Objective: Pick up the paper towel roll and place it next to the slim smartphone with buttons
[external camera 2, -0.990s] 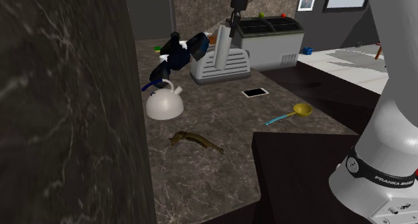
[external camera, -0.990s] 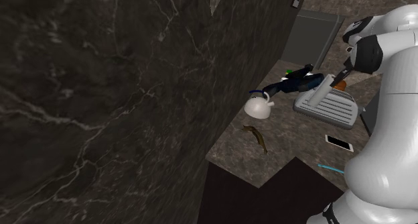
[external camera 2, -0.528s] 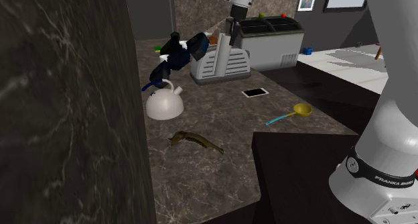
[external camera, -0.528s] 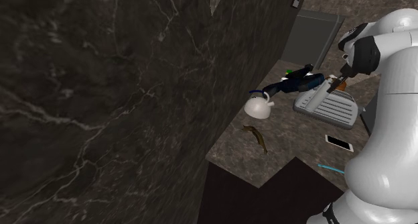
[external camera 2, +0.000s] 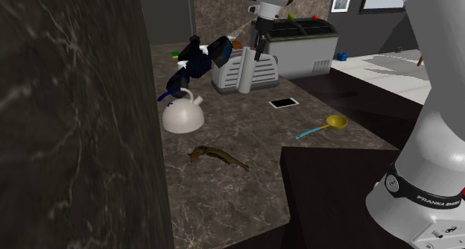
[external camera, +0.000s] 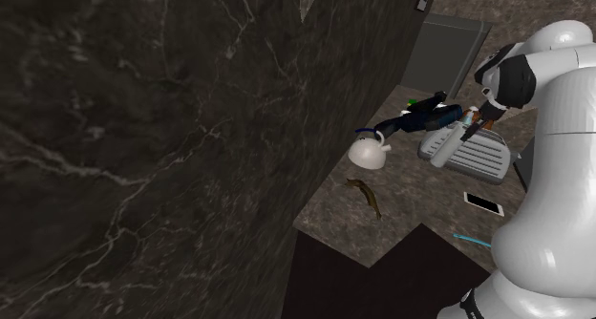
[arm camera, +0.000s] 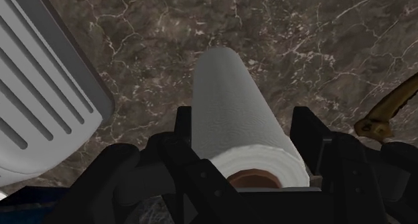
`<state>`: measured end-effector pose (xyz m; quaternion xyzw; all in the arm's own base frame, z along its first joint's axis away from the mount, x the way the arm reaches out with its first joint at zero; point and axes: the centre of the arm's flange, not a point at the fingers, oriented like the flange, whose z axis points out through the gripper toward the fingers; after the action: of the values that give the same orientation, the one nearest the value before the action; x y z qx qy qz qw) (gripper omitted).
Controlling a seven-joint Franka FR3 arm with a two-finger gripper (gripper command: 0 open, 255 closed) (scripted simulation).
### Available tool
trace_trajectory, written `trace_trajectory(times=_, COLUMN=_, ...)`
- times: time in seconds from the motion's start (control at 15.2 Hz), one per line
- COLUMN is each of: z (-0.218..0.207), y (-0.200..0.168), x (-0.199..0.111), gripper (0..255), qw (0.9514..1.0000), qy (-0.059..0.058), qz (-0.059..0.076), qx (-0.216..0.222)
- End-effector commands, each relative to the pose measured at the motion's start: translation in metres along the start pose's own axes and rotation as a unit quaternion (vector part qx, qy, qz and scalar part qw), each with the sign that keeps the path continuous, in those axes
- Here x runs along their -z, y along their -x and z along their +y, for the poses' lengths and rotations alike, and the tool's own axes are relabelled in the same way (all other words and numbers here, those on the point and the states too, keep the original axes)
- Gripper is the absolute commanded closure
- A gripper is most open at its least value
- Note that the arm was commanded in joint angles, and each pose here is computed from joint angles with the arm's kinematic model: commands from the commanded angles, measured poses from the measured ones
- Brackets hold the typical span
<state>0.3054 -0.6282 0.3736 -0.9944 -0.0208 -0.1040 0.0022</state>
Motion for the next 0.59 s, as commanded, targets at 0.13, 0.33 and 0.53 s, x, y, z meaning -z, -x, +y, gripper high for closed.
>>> trace_trajectory(times=0.13, z=0.001, y=0.005, x=-0.020, gripper=255, qw=1.0000, qy=0.000, qz=0.000, qx=0.000)
trace_trajectory(times=0.33, z=0.001, y=0.008, x=-0.036, gripper=255, qw=1.0000, qy=0.000, qz=0.000, qx=0.000)
trace_trajectory(times=0.53, z=0.001, y=0.011, x=-0.051, gripper=255, qw=1.0000, qy=0.000, qz=0.000, qx=0.000)
